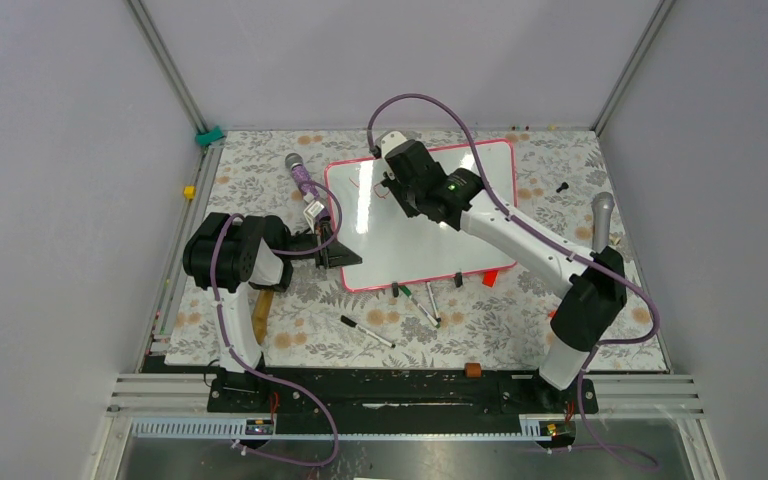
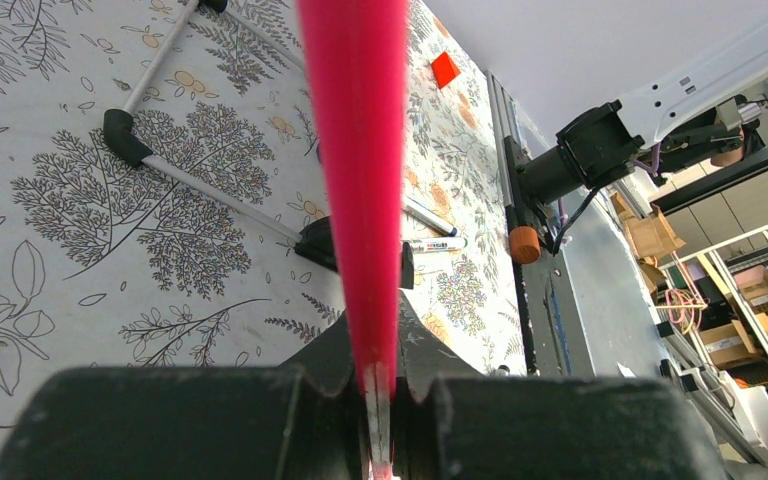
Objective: Write a sentence on the whiteboard
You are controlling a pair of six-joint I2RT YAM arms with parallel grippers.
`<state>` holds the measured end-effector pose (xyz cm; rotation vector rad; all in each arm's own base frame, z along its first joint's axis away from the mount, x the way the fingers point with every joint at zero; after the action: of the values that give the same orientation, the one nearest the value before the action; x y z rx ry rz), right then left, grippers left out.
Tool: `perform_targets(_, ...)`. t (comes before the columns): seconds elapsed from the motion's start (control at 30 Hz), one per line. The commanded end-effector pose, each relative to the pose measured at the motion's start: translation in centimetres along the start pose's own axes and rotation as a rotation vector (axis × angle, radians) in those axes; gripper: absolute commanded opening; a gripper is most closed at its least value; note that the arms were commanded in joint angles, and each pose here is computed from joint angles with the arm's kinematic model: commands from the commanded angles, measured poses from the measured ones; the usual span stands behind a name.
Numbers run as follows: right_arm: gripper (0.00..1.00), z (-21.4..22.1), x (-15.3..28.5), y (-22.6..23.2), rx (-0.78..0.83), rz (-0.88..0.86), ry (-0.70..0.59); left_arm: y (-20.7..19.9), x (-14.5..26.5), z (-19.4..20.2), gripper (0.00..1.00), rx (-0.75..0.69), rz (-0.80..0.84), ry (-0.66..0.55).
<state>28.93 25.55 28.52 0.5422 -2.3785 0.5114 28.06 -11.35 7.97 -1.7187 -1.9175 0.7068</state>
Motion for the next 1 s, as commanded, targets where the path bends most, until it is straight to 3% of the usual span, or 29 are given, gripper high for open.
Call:
perform_targets(0.0,0.00,-0.3,-0.3,-0.7,0.013,0.084,0.015,-0.2,0.0,0.0,0.00,-0.070,0.007,-0.002)
perform_targets(0.97,0.00,-2.2,-0.8,-0.8,0.007,0.108,-0.030,-0.2,0.0,0.0,0.00,-0.071,0.008,-0.002)
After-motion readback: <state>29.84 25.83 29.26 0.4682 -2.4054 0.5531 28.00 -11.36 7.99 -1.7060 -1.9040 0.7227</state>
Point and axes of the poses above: each gripper's point midway between its finger pads, its own x axis back along the fingers, its own y axis along the line the jaws close on, z = x × y, the point moved 10 cm from there along x, back along the fingers, and after that the axes turned 3 degrees about -x, right-handed, at the moved point
